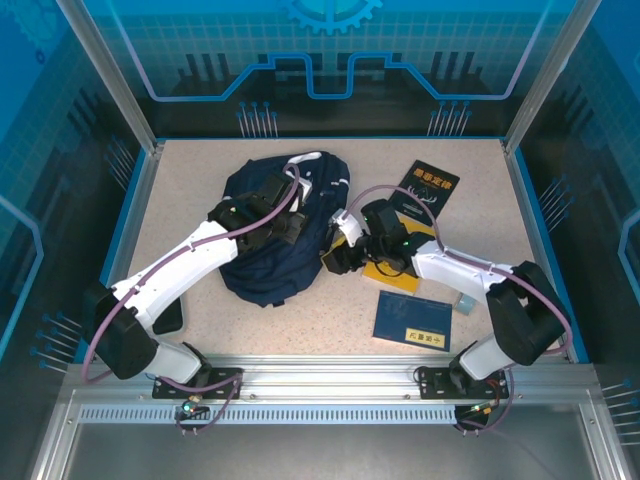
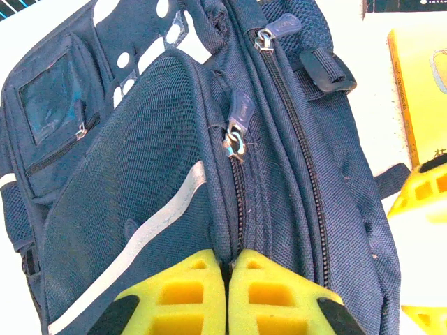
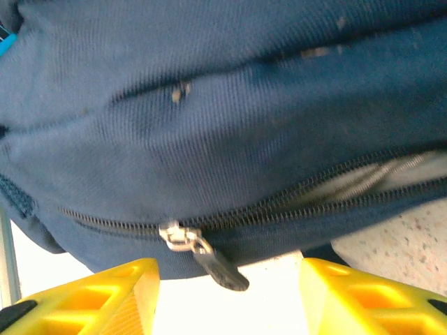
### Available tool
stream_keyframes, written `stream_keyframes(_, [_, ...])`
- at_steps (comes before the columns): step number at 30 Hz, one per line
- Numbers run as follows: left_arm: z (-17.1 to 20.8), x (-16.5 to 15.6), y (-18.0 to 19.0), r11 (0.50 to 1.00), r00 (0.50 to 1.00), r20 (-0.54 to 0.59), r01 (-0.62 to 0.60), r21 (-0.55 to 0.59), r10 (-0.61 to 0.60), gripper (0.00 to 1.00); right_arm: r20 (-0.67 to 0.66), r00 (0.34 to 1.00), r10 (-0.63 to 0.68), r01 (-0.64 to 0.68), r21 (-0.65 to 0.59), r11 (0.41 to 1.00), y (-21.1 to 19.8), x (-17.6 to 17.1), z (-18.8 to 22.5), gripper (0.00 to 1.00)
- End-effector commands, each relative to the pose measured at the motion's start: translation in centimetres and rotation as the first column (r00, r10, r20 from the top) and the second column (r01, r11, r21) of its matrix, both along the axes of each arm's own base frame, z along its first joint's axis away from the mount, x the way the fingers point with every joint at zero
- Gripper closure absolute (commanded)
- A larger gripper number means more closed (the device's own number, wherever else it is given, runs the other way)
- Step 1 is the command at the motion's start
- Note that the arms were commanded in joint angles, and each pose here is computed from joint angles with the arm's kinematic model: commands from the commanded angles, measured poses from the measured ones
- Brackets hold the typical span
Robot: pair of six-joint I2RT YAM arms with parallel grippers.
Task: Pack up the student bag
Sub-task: Unzip the student bag at the top-center of the table.
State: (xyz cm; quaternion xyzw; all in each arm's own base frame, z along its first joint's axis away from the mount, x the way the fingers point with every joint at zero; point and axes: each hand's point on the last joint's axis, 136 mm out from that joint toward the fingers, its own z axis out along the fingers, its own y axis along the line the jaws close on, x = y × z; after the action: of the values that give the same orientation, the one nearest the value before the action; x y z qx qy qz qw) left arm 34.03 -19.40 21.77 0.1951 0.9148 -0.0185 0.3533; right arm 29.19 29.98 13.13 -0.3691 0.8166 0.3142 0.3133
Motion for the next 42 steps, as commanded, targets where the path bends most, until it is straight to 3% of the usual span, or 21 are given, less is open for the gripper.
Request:
stream_keyframes(1, [3.8, 1.0, 0.1, 0.996, 0.993, 0.115, -0.023, -0.082, 0.033, 1.00, 0.000, 0.996, 0.092, -0.092, 0.021, 0.996, 1.1, -0.1, 0.4, 0.47])
stream_keyframes(6, [4.0, 1.1, 0.2, 0.995, 0.991, 0.120, -0.041, -0.086, 0.051, 1.00, 0.001, 0.992, 0.124, -0.124, 0.009, 0.992, 2.1, 1.1, -0.2, 0.59])
stream_keyframes(12, [3.6, 1.7, 0.8, 0.990, 0.986, 0.116, -0.108, -0.088, 0.117, 1.00, -0.026, 0.992, 0.123, -0.122, 0.018, 0.992, 2.6, 1.0, -0.6, 0.90])
stream_keyframes(17, [2.2, 2.7, 1.0, 0.976, 0.977, 0.074, -0.193, -0.103, 0.201, 1.00, -0.031, 0.995, 0.099, -0.098, 0.033, 0.995, 2.0, -0.4, -0.5, 1.00])
stream_keyframes(25, [0.8, 4.6, -0.1, 0.936, 0.954, -0.014, -0.298, -0.189, 0.301, 1.00, -0.022, 0.995, 0.094, -0.092, 0.077, 0.993, 2.9, -3.3, 0.9, 1.00])
stream_keyframes(30, [0.4, 5.5, -1.5, 0.914, 0.948, -0.054, -0.316, -0.255, 0.313, 1.00, -0.022, 0.997, 0.075, -0.072, 0.104, 0.992, 4.4, -4.8, 0.3, 1.00])
stream_keyframes(37, [-0.1, 6.0, -2.6, 0.894, 0.949, -0.100, -0.316, -0.318, 0.300, 1.00, -0.103, 0.994, 0.026, -0.001, 0.235, 0.972, 6.1, -4.8, 0.1, 0.99])
stream_keyframes(42, [-0.4, 5.4, -2.2, 0.911, 0.960, -0.092, -0.281, -0.300, 0.266, 1.00, -0.109, 0.979, -0.171, 0.190, 0.199, 0.961, 1.9, -2.6, 1.7, 0.76])
